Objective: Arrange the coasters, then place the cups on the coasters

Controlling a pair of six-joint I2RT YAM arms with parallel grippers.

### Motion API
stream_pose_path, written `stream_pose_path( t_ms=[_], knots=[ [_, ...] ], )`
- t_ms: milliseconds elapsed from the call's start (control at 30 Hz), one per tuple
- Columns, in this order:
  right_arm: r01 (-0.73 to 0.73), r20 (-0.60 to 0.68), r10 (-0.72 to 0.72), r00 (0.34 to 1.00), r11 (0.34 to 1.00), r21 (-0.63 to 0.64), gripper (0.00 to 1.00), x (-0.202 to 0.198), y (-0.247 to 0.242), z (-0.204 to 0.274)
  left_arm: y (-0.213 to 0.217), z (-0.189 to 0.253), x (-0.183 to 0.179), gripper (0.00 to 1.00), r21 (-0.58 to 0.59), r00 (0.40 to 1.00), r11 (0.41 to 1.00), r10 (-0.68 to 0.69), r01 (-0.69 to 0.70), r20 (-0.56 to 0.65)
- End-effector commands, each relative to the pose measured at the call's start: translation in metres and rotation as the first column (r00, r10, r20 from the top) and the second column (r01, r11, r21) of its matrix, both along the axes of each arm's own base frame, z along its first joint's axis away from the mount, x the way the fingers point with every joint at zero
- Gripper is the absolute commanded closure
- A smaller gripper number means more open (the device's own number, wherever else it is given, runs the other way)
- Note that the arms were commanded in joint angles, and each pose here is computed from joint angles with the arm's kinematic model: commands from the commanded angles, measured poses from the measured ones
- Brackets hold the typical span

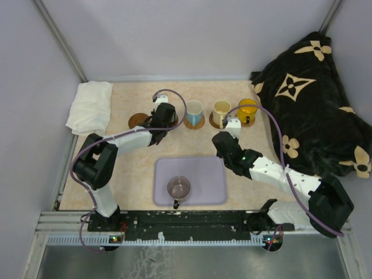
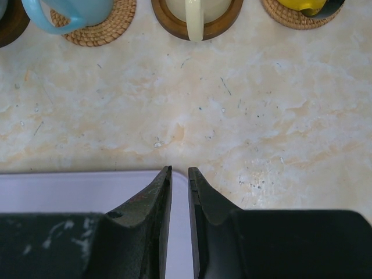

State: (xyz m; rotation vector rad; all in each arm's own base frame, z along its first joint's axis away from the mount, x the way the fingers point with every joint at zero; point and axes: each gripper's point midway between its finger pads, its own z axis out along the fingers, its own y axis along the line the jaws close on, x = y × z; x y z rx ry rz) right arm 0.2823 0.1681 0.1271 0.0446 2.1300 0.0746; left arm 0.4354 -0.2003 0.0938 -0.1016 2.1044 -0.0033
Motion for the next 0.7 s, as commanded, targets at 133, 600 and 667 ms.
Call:
stream_pose_path(
  t_ms=[133,600,667],
  knots=[
    [0.004,0.016,-0.004,1.000,1.000,0.023,0.81,0.003,0.006,0.000,0.003,0.013,0.006,0.60,-0.027,0.998,0.999,0.039,-0.038,0.045],
    [0.003,0.017,-0.003,1.000,1.000,0.023,0.81,0.003,0.005,-0.001,0.007,0.020,0.004,0.50,-0.034,0.996,0.997,0.068,-0.066,0.050],
    [0.002,0.018,-0.003,1.000,1.000,0.025,0.81,0.004,0.006,0.000,0.008,0.022,0.003,0.48,-0.035,0.996,0.997,0.070,-0.068,0.051]
  ],
)
